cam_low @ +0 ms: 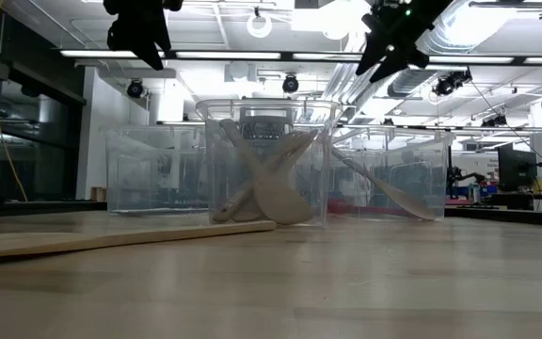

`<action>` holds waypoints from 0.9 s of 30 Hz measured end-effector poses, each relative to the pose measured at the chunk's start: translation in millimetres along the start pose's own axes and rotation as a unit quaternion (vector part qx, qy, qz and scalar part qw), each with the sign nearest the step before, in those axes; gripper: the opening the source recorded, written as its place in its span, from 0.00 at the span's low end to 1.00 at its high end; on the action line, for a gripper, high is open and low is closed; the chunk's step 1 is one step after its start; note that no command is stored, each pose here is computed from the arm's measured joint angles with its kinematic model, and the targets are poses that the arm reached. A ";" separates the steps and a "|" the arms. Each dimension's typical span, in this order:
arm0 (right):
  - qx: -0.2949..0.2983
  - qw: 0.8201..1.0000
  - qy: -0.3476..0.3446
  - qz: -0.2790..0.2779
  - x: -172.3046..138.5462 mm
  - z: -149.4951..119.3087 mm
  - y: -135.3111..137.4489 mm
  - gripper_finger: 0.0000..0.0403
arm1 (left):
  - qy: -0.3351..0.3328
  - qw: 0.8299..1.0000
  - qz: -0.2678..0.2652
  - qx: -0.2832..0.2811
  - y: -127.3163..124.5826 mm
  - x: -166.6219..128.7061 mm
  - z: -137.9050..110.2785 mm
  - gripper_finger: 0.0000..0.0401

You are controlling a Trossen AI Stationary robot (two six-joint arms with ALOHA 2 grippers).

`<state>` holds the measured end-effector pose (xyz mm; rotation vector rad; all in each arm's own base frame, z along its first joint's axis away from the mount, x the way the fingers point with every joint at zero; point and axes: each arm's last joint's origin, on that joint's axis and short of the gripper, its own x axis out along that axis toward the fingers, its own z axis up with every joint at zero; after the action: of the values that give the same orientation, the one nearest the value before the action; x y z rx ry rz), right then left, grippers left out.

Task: Pick & Place Kitchen Items
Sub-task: Put the brown serving spoon into the middle transparent bin

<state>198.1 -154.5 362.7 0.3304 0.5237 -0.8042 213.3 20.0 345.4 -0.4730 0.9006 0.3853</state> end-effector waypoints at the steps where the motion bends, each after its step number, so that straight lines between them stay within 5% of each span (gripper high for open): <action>1: 0.007 1.000 0.008 -0.005 4.7 -1.0 0.3 0.56 | 0.000 1.000 0.000 0.000 0.0 0.0 0.0 0.56; 16: 0.009 0.983 0.149 -0.106 111.4 -36.1 2.5 0.56 | -0.003 1.000 0.005 -0.011 0.6 -0.1 0.3 0.56; 27: -0.014 0.974 0.192 -0.116 137.4 -51.0 1.5 0.67 | -0.003 1.000 0.005 -0.012 0.6 0.0 0.2 0.56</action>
<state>262.4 -211.1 243.9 0.4061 0.9494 -0.9635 213.2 20.5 345.4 -0.4893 0.8943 0.4055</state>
